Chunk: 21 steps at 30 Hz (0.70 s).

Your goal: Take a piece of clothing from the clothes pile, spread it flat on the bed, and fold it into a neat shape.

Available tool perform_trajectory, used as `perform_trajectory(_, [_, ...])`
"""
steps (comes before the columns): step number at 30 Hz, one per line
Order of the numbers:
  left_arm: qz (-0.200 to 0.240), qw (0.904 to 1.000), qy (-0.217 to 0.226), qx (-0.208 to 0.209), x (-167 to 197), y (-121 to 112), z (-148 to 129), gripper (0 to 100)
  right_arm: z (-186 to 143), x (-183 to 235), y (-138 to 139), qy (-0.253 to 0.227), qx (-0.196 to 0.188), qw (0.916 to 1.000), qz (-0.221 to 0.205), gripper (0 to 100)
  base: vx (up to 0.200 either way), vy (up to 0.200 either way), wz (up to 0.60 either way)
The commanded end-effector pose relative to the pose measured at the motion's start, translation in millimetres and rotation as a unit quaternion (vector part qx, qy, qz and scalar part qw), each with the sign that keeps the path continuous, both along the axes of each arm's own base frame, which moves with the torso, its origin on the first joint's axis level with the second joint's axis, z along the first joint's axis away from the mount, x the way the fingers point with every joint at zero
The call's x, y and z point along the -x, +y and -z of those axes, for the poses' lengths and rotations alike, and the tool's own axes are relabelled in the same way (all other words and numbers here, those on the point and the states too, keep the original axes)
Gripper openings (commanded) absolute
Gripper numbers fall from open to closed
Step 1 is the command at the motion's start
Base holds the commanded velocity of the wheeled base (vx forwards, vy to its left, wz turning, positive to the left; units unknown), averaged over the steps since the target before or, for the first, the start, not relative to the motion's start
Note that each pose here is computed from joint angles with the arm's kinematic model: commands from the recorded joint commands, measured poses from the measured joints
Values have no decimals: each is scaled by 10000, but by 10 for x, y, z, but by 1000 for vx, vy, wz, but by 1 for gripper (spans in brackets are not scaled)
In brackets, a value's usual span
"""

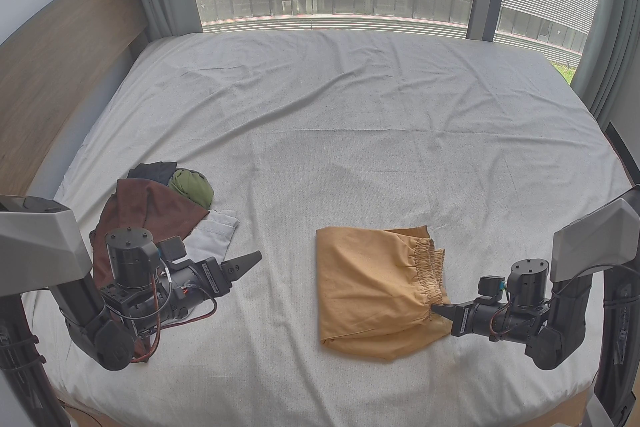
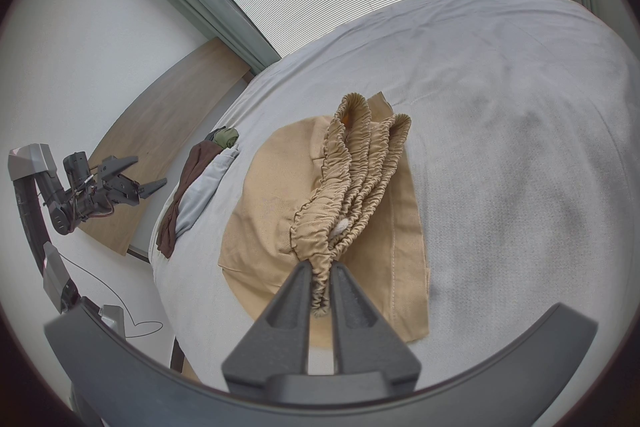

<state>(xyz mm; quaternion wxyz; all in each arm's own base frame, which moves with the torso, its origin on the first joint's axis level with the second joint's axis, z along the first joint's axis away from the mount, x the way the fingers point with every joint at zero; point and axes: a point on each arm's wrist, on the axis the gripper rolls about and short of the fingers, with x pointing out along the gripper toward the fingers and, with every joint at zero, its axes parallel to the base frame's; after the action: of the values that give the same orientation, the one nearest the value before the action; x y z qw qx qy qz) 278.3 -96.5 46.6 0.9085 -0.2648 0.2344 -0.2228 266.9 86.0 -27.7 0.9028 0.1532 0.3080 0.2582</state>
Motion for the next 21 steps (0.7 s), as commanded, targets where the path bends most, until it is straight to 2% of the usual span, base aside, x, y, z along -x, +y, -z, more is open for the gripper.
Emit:
perform_trajectory(1, [-3, 10000, 70, -22, -5, -3, 50, 100, -110, 35, -27, -114, -29, 9999, 29, 0, 0, 0, 0])
perform_trajectory(10, [-3, 10000, 70, -22, -10, -4, 72, 100, 19, 77, -74, 308, 166, 9994, 44, 0, 0, 0, 0])
perform_trajectory(18, [4, 10000, 63, -19, -16, -11, 89, 100, 103, 50, -106, 368, 271, 9989, 62, 0, 0, 0, 0])
perform_trajectory(19, [4, 10000, 63, -19, -16, -11, 89, 100, 99, 44, -104, 346, 265, 9990, 63, 100, 0, 0, 0])
perform_trajectory(21, [4, 10000, 63, -19, -16, -11, 89, 100, 86, 34, -111, 301, 253, 9992, 79, 100, 0, 0, 0])
